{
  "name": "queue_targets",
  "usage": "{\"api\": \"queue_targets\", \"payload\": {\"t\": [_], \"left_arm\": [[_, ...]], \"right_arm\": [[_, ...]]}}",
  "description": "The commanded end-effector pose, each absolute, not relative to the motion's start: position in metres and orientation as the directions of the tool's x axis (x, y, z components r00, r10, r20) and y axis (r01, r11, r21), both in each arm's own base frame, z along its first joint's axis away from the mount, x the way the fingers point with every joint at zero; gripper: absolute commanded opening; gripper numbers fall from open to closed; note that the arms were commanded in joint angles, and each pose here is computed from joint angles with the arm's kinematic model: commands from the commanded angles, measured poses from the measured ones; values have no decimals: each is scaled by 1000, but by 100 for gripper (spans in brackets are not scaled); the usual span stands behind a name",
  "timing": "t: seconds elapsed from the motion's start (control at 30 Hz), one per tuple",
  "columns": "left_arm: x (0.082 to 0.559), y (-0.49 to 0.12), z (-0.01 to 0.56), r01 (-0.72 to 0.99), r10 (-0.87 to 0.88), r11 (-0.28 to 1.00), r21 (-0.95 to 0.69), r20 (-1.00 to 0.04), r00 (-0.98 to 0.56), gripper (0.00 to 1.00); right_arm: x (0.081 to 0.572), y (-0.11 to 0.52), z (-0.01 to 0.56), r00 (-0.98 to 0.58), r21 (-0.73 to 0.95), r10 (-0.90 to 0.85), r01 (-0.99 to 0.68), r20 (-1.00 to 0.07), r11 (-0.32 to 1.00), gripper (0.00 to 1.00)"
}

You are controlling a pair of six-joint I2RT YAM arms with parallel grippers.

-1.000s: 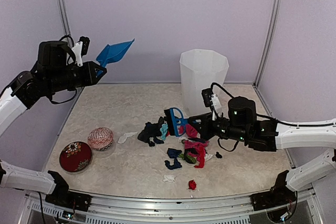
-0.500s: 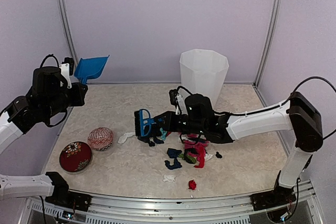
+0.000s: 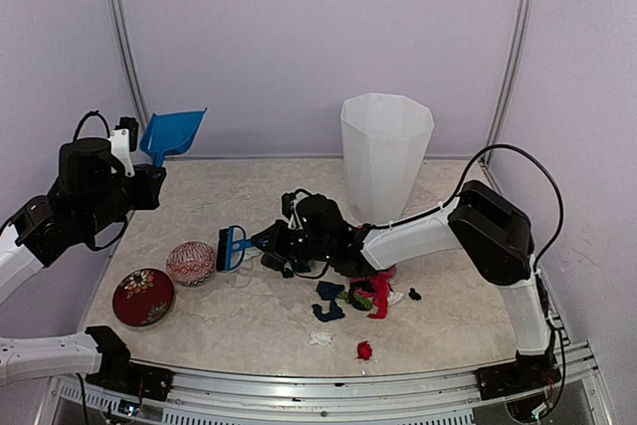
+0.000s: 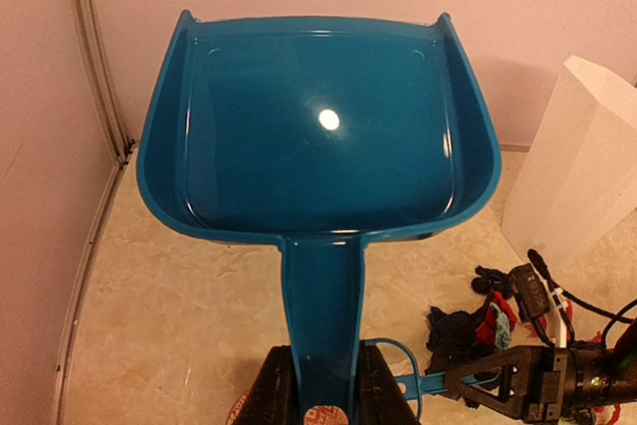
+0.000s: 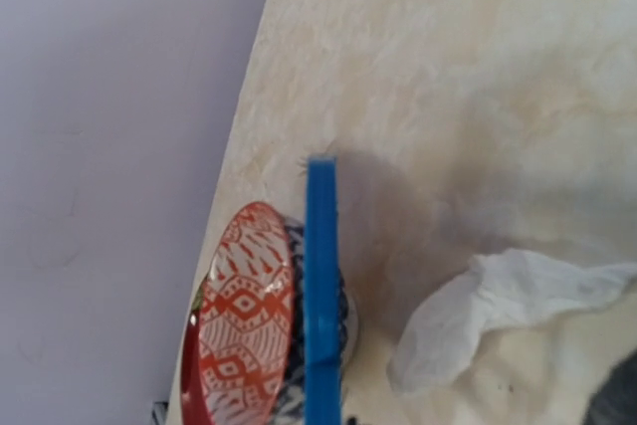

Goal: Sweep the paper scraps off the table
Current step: Sweep the paper scraps at the center of the board.

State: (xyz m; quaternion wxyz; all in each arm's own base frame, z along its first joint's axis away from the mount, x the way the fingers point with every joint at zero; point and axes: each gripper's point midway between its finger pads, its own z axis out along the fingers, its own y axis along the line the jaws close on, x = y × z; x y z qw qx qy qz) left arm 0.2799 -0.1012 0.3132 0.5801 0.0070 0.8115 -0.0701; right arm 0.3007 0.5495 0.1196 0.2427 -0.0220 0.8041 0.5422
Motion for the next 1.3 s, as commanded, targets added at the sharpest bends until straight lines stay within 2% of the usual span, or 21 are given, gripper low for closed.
{"api": "queue_targets", "payload": {"t": [0.0, 0.2, 0.5, 0.97, 1.27], "left_arm": [[280, -104, 315, 116, -66, 988, -106, -949, -307, 0], [278, -105, 316, 133, -67, 985, -112, -950, -305, 0], [278, -107, 314, 140, -60, 984, -108, -949, -309, 0], [283, -107, 304, 123, -41, 989, -87, -941, -335, 0], [287, -108, 296, 114, -23, 991, -68, -933, -358, 0]], "right_arm": [[300, 571, 110, -912, 903, 237, -238, -334, 357, 0], [308, 556, 90, -907, 889, 268, -197, -326, 413, 0], [312, 471, 69, -883, 876, 376, -76, -281, 477, 0], [268, 377, 64, -870, 860, 440, 39, -221, 509, 0], [245, 359, 122, -873, 849, 353, -120, -337, 514, 0]]}}
